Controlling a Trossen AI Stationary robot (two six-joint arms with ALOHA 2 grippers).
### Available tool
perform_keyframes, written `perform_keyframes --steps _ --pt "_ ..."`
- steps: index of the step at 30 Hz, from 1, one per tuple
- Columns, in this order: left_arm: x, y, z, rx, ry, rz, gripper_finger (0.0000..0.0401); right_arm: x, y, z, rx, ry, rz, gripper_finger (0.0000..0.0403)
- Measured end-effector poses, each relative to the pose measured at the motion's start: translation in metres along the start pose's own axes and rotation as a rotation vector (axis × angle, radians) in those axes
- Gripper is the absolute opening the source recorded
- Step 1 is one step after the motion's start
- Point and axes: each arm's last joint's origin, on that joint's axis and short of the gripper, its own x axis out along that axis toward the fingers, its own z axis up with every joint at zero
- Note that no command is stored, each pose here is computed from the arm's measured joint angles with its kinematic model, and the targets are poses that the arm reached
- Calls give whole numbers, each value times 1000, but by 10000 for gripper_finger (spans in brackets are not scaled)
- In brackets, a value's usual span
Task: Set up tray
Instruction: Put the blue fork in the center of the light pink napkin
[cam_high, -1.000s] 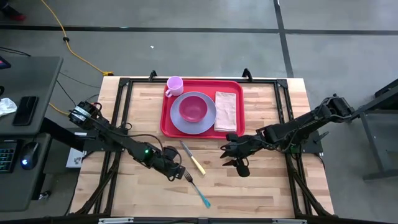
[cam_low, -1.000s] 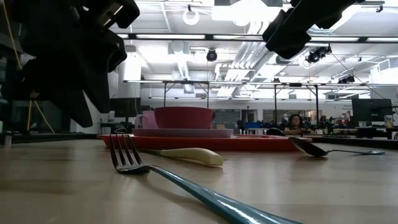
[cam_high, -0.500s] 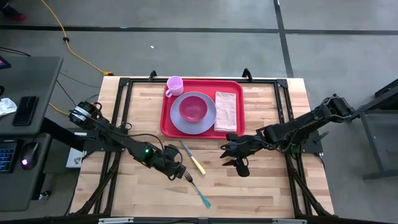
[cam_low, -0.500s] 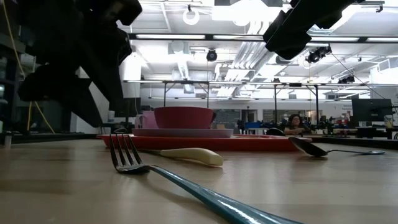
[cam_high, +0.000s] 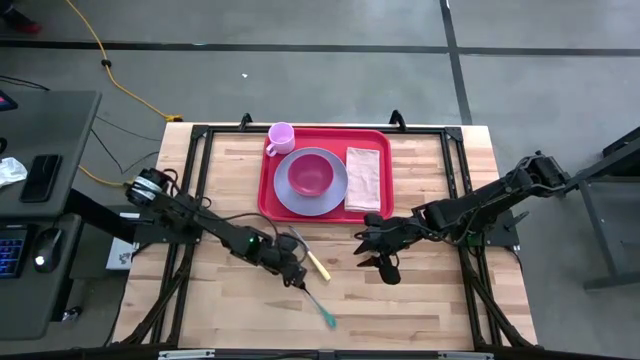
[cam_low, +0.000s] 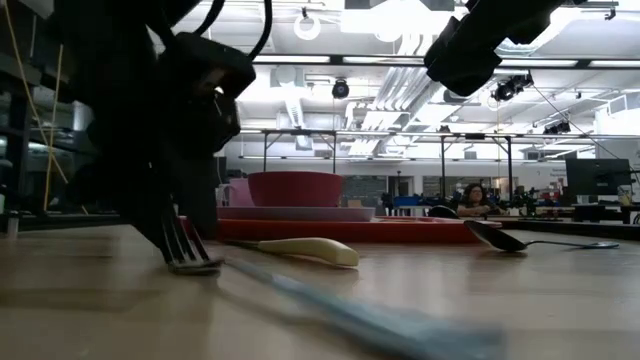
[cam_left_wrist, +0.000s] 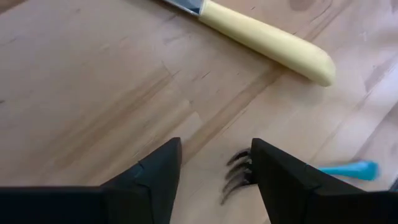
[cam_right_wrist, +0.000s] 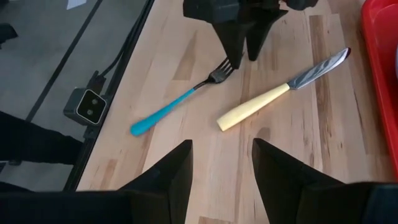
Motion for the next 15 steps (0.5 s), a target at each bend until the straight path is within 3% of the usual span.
perform_keyframes --steps 15 --pt "3 -2 -1 0 55 -33 217 0 0 0 -2 1 0 144"
